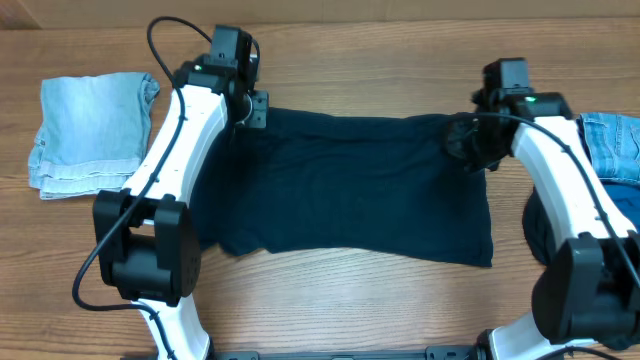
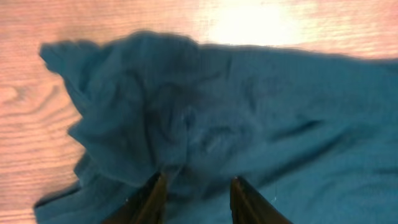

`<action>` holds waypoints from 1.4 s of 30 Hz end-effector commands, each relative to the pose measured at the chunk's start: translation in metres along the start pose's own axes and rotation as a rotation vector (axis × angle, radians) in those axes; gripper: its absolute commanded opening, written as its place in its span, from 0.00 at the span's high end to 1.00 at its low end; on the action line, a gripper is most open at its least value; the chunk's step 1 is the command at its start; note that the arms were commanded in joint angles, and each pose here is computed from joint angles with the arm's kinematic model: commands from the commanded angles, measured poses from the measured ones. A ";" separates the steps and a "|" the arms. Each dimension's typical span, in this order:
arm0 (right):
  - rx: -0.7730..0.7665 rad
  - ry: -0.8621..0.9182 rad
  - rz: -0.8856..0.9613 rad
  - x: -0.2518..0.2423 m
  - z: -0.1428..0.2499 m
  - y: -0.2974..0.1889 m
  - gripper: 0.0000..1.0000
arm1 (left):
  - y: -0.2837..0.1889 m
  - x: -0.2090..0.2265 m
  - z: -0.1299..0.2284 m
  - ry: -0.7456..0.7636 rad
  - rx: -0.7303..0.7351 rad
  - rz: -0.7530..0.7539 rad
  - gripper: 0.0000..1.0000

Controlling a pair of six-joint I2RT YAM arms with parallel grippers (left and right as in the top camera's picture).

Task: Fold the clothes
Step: 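Lay the stretched shirt flat on the table with both grippers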

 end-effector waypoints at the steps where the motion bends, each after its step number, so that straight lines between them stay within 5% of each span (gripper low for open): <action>1: 0.041 -0.053 -0.009 0.014 0.014 0.027 0.96 | 0.026 -0.005 0.011 0.021 -0.045 0.015 0.70; 4: 0.043 -0.086 -0.018 0.023 0.020 0.038 0.96 | 0.044 -0.006 0.008 0.020 -0.130 0.026 0.70; 9: 0.042 -0.107 -0.024 0.029 0.022 0.039 0.96 | 0.078 -0.012 0.025 0.060 -0.051 0.074 0.54; 13: 0.049 -0.106 -0.020 0.028 0.024 0.039 0.96 | 0.097 -0.013 0.033 0.083 -0.011 0.070 0.52; 21: 0.049 -0.104 -0.008 0.025 0.024 0.040 0.96 | 0.097 -0.008 0.010 0.086 -0.068 0.018 0.95; 27: 0.079 -0.095 0.047 0.006 0.040 0.059 0.96 | 0.037 -0.008 -0.062 0.081 -0.228 -0.033 0.95; 32: 0.091 -0.093 0.054 -0.001 0.047 0.069 0.96 | 0.026 0.013 -0.083 0.074 -0.313 -0.163 0.80; 37: 0.066 -0.097 0.040 0.002 0.042 0.069 0.96 | 0.030 0.035 -0.065 0.051 -0.215 -0.172 0.31; 40: 0.033 -0.095 0.022 0.003 0.034 0.069 0.96 | 0.032 0.041 -0.048 0.047 -0.123 -0.163 0.29; 42: 0.003 -0.082 0.011 0.002 0.025 0.067 0.96 | 0.036 0.042 -0.023 0.037 0.004 -0.167 0.44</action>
Point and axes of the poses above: each gripper's point midway between its finger pads, its own y axis out along the fingers, its own x axis along the line the jaws close on, z = x × y, the point moved 5 cm from there along -y, back along the fingers, and after that the axes turned 2 degrees about y, right-handed, at the moved point
